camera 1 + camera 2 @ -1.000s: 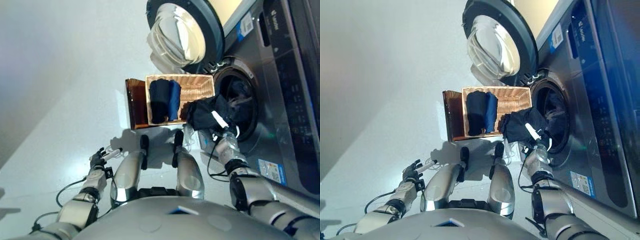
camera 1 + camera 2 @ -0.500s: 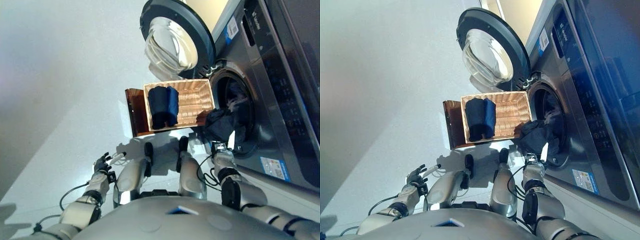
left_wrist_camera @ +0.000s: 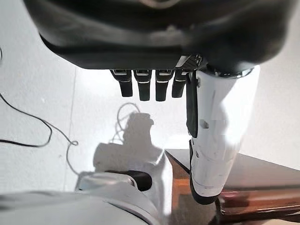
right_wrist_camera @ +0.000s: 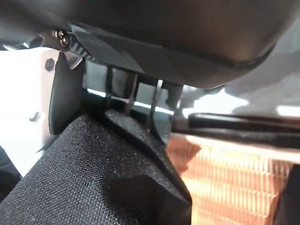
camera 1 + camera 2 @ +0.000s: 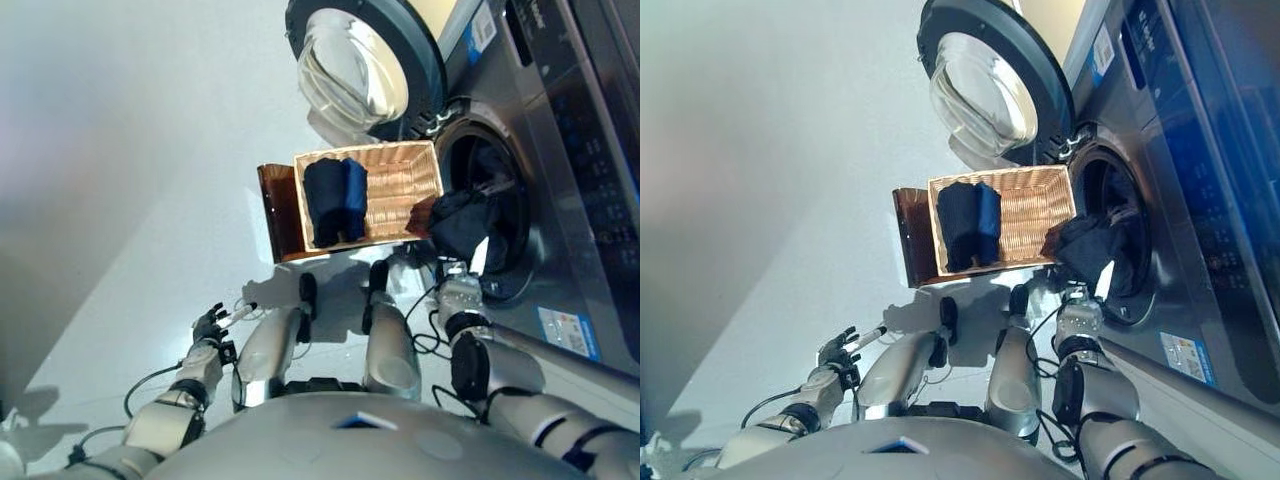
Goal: Pick up the clothes and place them into the washing machine
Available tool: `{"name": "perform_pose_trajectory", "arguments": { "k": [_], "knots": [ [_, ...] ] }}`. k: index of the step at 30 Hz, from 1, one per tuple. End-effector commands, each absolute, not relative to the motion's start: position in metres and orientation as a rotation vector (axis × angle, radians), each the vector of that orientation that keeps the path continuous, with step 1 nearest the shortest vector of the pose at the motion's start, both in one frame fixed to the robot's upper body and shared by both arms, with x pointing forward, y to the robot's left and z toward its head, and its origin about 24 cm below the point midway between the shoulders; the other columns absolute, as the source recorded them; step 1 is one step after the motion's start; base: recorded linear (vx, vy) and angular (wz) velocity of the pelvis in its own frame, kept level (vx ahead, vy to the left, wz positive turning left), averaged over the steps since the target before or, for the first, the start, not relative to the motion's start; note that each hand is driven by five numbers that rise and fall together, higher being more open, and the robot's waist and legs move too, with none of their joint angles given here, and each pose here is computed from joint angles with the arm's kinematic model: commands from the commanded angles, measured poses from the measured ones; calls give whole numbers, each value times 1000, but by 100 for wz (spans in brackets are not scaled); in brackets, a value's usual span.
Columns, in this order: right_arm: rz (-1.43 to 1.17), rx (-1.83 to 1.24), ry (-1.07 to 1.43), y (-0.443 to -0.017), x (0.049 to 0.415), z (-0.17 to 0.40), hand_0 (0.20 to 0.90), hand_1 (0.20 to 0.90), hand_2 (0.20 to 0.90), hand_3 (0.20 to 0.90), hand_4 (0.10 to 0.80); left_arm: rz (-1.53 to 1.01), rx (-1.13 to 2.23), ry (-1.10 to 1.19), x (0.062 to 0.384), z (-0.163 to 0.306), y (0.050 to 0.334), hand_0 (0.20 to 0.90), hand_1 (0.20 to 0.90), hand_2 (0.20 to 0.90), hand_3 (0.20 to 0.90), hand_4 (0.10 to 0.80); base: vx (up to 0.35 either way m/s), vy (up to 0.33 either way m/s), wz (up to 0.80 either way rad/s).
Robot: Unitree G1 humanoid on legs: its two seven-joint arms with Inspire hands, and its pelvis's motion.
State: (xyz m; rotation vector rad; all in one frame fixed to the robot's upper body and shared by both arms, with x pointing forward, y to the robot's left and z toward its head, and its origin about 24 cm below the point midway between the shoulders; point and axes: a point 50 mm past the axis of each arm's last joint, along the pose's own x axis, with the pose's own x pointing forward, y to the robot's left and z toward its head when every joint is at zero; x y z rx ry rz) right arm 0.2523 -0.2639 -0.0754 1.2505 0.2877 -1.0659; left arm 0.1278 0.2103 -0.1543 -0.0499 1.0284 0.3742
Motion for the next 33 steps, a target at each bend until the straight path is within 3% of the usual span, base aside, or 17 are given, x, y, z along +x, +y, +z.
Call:
{"name": "perform_pose_trajectory", "arguments": {
  "k": [1,15,33],
  "knots": [
    [-1078,1253,15,-305,276,-30,200,200,200,200,300,379,-43,1043,118,-157,208,900,900,900,900,800,49,-3,-3],
    [-1101,1342,-199,-329,304,24,200,200,200,200,300,376,-36,1032,120,-156,208,900,900,900,900,800,-1,0,0],
    [-1142,1272,-173,-350,317,57,200,200,200,200,300,312,-2,1013,119,-155,207,900,900,900,900,800,-41,-5,3]
  ]
}}
